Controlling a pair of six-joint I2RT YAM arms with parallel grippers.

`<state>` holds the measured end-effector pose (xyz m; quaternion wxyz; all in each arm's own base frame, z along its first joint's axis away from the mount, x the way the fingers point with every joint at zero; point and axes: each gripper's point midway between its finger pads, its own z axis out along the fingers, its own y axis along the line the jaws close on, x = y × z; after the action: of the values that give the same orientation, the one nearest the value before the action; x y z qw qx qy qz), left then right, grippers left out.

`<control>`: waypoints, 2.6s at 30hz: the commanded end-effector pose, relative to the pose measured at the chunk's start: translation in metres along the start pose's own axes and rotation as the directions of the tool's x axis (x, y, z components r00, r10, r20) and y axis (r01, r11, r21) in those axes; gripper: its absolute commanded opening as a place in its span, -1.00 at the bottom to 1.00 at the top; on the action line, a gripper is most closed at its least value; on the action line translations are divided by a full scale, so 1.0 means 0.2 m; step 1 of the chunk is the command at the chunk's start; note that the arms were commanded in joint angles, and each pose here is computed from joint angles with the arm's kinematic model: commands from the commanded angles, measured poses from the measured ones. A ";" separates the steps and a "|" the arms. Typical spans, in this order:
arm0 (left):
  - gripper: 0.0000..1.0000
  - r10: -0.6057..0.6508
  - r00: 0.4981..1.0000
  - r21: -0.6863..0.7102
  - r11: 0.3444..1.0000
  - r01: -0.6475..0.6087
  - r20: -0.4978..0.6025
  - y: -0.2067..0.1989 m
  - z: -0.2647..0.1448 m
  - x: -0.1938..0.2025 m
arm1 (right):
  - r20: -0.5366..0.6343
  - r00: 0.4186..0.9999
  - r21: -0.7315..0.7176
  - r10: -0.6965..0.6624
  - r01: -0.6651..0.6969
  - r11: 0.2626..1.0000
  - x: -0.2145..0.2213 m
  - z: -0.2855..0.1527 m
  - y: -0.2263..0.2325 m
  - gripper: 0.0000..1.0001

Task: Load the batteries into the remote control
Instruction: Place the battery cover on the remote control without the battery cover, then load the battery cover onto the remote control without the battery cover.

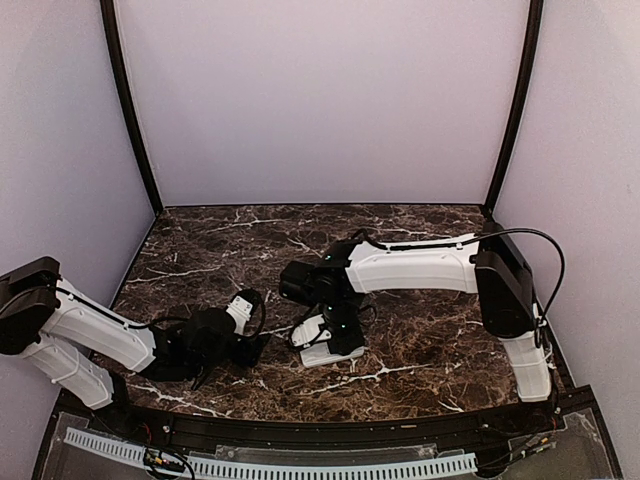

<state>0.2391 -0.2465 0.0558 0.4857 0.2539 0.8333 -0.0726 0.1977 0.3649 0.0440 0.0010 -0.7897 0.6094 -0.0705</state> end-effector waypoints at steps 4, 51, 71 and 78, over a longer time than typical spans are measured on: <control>0.56 0.015 1.000 0.009 1.000 -0.015 -0.001 -0.01 0.00 0.00 | 0.015 1.000 0.011 0.016 -0.016 1.000 -0.03 -0.03 -0.01 -0.14; 0.33 0.370 0.878 0.600 0.642 -0.478 0.304 -0.75 -0.06 -0.19 | 0.243 -0.003 -0.489 0.970 -0.864 0.120 0.27 -0.32 -0.10 -0.05; 0.15 0.356 0.910 0.673 0.622 -0.399 0.211 -0.85 0.22 -0.24 | 0.136 0.089 -0.567 0.987 -0.810 0.151 0.15 -0.06 -0.05 -0.48; 0.08 0.359 0.917 0.692 0.618 -0.373 0.174 -0.84 0.25 -0.19 | 0.118 0.098 -0.567 0.988 -0.810 0.148 0.15 -0.03 -0.05 -0.56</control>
<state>0.2134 -0.4252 0.0478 0.3869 0.5834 0.6562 -0.2818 0.2131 0.3380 0.0599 0.0536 -0.1985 0.9464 0.2491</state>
